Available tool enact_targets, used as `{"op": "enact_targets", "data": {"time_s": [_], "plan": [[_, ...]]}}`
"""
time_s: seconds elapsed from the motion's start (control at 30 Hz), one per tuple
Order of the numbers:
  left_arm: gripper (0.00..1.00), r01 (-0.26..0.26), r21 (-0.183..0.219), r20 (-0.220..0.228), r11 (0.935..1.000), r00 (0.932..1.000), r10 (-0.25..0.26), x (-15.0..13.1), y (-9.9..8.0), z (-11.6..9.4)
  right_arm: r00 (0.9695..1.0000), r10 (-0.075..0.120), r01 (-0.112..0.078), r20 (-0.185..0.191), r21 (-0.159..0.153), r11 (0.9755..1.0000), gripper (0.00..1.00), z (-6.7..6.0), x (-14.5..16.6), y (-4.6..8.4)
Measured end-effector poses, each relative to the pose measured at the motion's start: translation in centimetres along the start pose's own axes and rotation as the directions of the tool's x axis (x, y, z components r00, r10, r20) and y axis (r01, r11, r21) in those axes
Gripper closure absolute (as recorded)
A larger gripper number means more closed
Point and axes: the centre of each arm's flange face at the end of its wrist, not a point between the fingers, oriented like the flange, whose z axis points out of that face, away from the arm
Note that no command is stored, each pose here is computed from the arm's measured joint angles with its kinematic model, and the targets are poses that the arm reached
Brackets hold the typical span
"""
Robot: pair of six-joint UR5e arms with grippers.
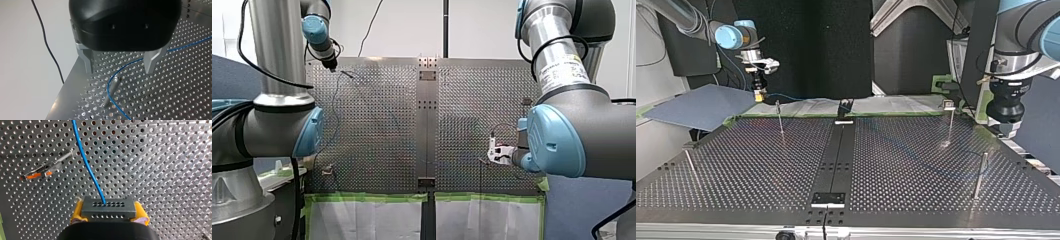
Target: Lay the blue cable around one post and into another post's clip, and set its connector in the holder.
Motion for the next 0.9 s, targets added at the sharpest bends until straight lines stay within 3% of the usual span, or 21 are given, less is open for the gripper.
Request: {"op": "enact_targets", "data": {"time_s": [0.6,0.73,0.9], "plan": [[0.0,-0.001,0.005,0.0,1.0,1.0,0.001,0.2,0.0,0.1,1.0,0.0,0.0,0.004,0.0,1.0,1.0,0.0,0.0,0.0],[0.0,-0.013,0.033,0.0,0.9994,0.9999,0.013,1.0,-0.1,0.1,1.0,0.001,-0.001,0.008,0.003,1.0,1.0,-0.1,-0.1,-0.2],[0.0,-0.03,0.095,-0.01,0.995,0.9995,0.031,2.8,-0.8,-0.1,0.9998,0.004,-0.004,0.02,0.007,1.0,1.0,-0.2,-0.2,-0.6]]}}
